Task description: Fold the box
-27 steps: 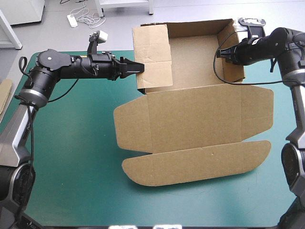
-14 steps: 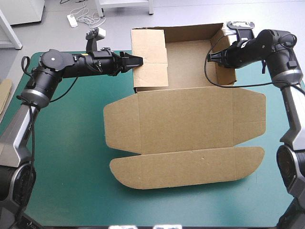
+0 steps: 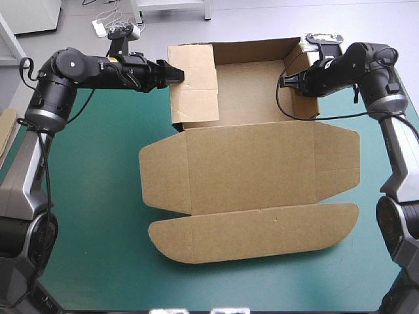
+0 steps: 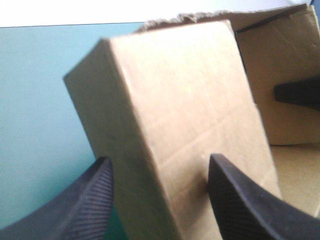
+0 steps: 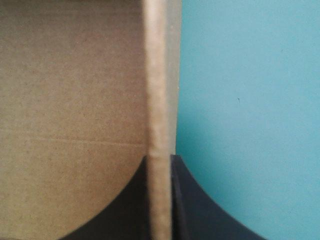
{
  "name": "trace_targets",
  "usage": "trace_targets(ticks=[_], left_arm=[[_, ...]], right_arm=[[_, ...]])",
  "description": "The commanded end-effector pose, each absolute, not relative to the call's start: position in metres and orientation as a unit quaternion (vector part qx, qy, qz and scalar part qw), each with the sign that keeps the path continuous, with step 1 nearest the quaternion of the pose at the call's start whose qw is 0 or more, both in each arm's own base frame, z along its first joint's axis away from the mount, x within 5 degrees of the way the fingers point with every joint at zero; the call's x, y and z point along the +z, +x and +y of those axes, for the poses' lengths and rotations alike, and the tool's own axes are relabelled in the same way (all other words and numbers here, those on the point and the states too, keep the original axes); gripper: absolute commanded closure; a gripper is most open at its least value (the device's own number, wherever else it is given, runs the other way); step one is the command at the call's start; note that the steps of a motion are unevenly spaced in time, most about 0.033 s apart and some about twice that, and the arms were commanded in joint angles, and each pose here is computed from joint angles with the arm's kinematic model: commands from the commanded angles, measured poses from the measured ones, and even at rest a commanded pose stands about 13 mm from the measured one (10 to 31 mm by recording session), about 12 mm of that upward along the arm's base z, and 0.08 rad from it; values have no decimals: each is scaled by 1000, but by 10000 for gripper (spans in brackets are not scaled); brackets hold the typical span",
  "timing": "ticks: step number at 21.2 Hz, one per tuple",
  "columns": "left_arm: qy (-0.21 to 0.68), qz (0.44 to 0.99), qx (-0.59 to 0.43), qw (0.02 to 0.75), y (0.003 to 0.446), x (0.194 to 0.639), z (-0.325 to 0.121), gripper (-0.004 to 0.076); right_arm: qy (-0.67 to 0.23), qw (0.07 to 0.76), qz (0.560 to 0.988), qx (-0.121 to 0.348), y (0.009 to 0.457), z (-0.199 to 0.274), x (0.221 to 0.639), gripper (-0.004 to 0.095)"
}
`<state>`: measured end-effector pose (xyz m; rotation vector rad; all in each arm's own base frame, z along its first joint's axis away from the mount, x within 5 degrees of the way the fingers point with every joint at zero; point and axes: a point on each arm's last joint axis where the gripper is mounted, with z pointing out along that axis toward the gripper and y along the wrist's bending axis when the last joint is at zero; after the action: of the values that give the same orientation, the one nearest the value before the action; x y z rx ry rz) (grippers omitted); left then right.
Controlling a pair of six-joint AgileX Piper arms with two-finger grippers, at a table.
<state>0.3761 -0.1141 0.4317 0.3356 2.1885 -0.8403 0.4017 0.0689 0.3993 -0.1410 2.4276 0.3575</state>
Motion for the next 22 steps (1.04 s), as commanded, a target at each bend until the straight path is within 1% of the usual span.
trace_targets(ticks=[1,2,6,8,11,14,17,19,22], left_arm=[[137,859,-296,394,368,461,-117,321],[146,870,-277,381,370,458,-124,321],[181,885,-257,344,372,442,-155,321],[193,890,-236,339,369,440,-162,321],[194,899,-225,322,363,441,-162,322],[172,912,-197,317,366,438,-157,322],[157,916,-187,319,367,437,-154,346],[160,922,-170,309,368,432,-155,378],[165,925,-155,305,370,427,-159,389]], right_arm=[[-53,381,907,171,389,73,429,919],[-52,380,907,172,389,74,429,919],[-48,379,908,172,389,73,429,919],[-44,379,908,173,389,73,429,916],[-32,384,905,177,390,73,430,917],[-20,382,905,186,390,74,430,916],[-14,377,908,180,390,72,429,905],[-15,363,915,177,392,73,424,905],[-25,348,924,157,393,77,416,904]])
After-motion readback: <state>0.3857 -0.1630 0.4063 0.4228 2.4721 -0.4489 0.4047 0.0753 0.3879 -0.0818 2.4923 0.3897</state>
